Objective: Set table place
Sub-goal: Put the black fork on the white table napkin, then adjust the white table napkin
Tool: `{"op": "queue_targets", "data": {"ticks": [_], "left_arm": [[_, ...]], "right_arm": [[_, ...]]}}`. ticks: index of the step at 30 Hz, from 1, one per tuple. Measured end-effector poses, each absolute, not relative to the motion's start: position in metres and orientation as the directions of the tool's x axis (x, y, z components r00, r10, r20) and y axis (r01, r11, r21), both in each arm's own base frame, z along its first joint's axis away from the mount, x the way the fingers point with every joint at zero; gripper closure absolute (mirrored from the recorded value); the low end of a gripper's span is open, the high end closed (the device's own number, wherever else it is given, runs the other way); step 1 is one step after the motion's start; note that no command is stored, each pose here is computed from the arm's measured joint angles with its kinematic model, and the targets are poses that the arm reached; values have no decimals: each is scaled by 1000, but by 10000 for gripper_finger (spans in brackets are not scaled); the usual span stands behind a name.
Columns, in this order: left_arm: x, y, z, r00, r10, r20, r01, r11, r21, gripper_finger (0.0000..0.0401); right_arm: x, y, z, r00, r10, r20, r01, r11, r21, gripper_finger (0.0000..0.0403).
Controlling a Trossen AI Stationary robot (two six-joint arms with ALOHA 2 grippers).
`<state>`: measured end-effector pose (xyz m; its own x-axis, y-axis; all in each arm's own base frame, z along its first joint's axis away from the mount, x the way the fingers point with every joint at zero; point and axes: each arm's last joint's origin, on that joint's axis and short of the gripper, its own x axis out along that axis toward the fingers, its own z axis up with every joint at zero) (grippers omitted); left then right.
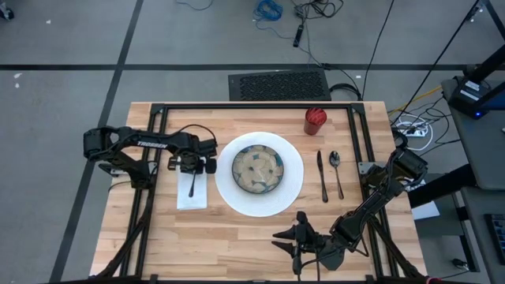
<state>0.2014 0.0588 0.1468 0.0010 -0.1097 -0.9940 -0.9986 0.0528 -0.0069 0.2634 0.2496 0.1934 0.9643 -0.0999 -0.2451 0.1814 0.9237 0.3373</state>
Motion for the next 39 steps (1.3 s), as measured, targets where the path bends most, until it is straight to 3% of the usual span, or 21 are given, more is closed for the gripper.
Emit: {"op": "queue_targets", "data": {"ticks": [6,12,23,34,39], "left_arm": [[201,61,147,-2,-102,-995,-999,43,-3,326],[194,60,148,-81,-84,-993,-997,-12,82,326],[195,60,148,-73,-84,-994,-997,-14,74,326],[204,60,169,-65,-99,-993,-997,50,60,326],[199,48,172,-148,-109,-983,-987,85,139,326]], "right_arm": [[263,250,193,964,-100,-246,182,924,336,316],[263,250,193,964,-99,-247,180,925,335,316],[262,251,193,964,-95,-249,177,926,333,316],[262,251,193,964,-95,-249,177,926,332,316],[262,251,193,964,-95,-249,177,926,333,316]]}}
